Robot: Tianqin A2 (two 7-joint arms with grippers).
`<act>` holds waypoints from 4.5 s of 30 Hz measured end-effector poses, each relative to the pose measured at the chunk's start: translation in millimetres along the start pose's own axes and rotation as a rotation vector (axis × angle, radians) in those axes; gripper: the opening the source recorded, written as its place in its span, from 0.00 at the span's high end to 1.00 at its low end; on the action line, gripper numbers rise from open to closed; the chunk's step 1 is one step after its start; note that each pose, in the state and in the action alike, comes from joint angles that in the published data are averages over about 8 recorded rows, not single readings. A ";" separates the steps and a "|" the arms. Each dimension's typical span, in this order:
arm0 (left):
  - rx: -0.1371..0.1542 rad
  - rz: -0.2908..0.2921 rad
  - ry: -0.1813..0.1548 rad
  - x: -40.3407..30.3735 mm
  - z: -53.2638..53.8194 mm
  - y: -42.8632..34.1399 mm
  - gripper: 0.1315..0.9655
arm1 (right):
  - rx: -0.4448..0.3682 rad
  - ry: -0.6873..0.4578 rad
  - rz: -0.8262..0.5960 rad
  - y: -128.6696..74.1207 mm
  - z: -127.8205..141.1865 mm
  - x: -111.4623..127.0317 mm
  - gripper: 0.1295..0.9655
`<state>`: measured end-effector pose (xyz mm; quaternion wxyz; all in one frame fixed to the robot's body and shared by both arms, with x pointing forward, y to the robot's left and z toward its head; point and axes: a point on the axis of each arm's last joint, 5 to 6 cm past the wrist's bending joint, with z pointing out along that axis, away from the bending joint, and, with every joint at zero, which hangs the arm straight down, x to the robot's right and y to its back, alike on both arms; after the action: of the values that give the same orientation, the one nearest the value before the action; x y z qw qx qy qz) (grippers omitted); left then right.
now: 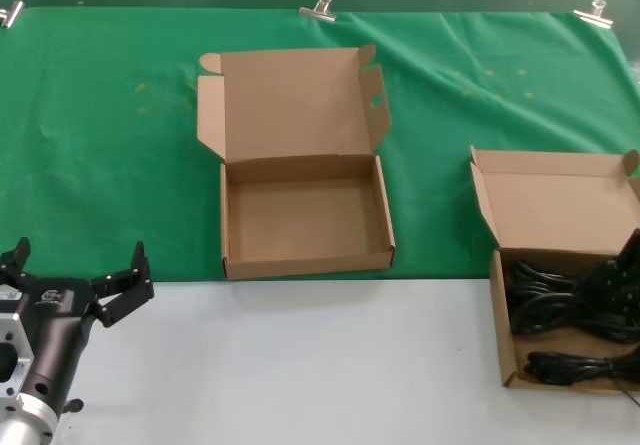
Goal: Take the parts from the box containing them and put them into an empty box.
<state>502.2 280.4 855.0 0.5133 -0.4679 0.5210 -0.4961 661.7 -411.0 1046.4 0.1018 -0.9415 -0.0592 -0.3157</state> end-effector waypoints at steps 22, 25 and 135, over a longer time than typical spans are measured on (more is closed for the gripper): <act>0.000 0.000 0.000 0.0 0.0 0.0 0.00 | 0.115 0.082 -0.001 -57.0 -22.2 17.0 0.96; 0.000 0.000 0.000 0.0 0.0 0.0 0.00 | 0.132 0.085 -0.015 -70.0 -14.3 22.3 0.96; 0.000 0.000 0.000 0.0 0.0 0.0 0.00 | 0.411 0.360 0.105 -159.8 111.4 44.2 0.13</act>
<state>502.2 280.4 855.0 0.5133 -0.4679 0.5210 -0.4961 733.6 -228.0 1011.0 0.3155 -0.8316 -0.0542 -0.4538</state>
